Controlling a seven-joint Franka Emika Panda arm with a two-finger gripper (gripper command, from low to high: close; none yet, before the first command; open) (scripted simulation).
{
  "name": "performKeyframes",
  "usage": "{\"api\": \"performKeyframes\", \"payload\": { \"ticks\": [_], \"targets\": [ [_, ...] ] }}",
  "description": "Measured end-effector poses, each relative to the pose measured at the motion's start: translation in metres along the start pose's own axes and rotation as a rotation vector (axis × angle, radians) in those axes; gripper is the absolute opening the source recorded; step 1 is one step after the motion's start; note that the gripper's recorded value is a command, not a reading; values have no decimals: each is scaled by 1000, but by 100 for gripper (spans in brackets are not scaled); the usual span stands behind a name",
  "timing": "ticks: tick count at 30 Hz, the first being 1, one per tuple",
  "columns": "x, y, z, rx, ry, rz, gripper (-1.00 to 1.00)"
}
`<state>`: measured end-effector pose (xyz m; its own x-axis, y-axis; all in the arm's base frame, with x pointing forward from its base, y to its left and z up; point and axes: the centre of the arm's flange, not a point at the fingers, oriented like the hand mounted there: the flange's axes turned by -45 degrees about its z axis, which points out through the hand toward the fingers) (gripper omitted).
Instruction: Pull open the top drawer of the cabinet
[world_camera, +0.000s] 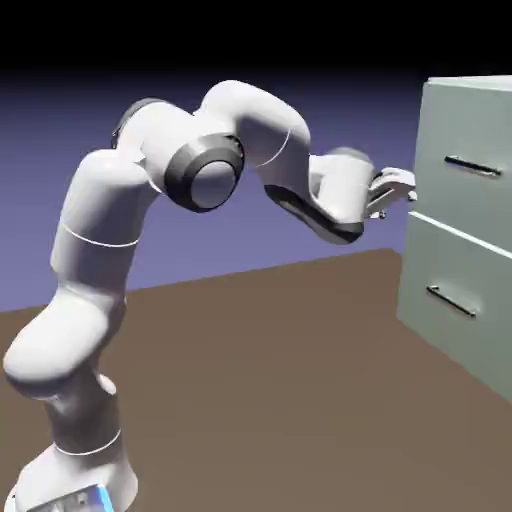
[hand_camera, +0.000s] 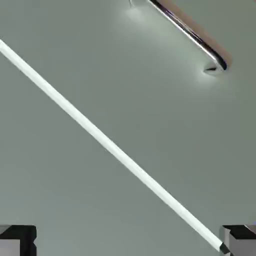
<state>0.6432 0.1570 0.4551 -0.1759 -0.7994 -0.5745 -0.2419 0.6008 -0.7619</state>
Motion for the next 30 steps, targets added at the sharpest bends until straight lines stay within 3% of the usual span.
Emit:
{"api": "performKeyframes", "payload": {
  "ticks": [11,20,21,30],
  "targets": [
    [16,-88,41,287,-95,-628,0],
    [8,-102,84,295,-95,-638,0],
    [8,-102,90,294,-94,-640,-100],
    [15,-92,49,295,-94,-641,-100]
  ]
}}
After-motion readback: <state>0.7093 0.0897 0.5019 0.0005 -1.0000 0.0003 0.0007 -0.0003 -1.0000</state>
